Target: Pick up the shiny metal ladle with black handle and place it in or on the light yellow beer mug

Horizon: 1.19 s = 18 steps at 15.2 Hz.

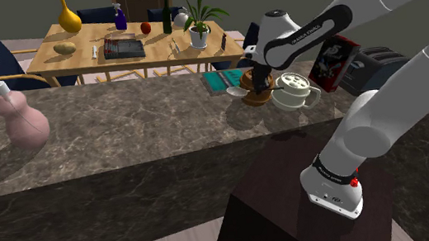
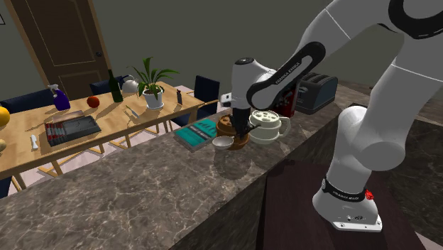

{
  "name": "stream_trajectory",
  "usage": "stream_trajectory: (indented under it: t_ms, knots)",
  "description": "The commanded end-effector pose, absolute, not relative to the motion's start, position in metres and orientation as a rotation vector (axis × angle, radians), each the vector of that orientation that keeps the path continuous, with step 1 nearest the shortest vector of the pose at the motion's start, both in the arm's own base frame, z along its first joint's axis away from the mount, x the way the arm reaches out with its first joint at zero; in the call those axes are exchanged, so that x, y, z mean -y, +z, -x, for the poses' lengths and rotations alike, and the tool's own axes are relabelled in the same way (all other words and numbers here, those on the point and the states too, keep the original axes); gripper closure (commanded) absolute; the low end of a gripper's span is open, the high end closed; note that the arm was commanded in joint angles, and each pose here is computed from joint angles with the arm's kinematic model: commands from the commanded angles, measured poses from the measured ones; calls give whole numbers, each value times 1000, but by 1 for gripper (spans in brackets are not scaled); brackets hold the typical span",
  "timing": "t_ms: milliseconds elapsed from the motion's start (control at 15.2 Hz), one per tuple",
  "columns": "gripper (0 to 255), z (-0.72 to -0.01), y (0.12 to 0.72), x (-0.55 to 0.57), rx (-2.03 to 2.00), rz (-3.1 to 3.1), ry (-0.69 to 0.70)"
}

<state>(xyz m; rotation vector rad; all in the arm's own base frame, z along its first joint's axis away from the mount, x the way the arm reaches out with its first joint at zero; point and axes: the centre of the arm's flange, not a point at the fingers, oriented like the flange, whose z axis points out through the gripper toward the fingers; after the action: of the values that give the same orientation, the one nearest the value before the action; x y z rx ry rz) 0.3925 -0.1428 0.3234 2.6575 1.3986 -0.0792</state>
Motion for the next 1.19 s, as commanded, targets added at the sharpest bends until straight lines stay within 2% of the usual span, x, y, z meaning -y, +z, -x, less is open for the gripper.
stream_trajectory:
  t_ms: [0,1122]
  knots:
    - [255,-393,333,143,-1399,-2658,-80]
    - [255,-380,413,167,-1399,-2658,-80]
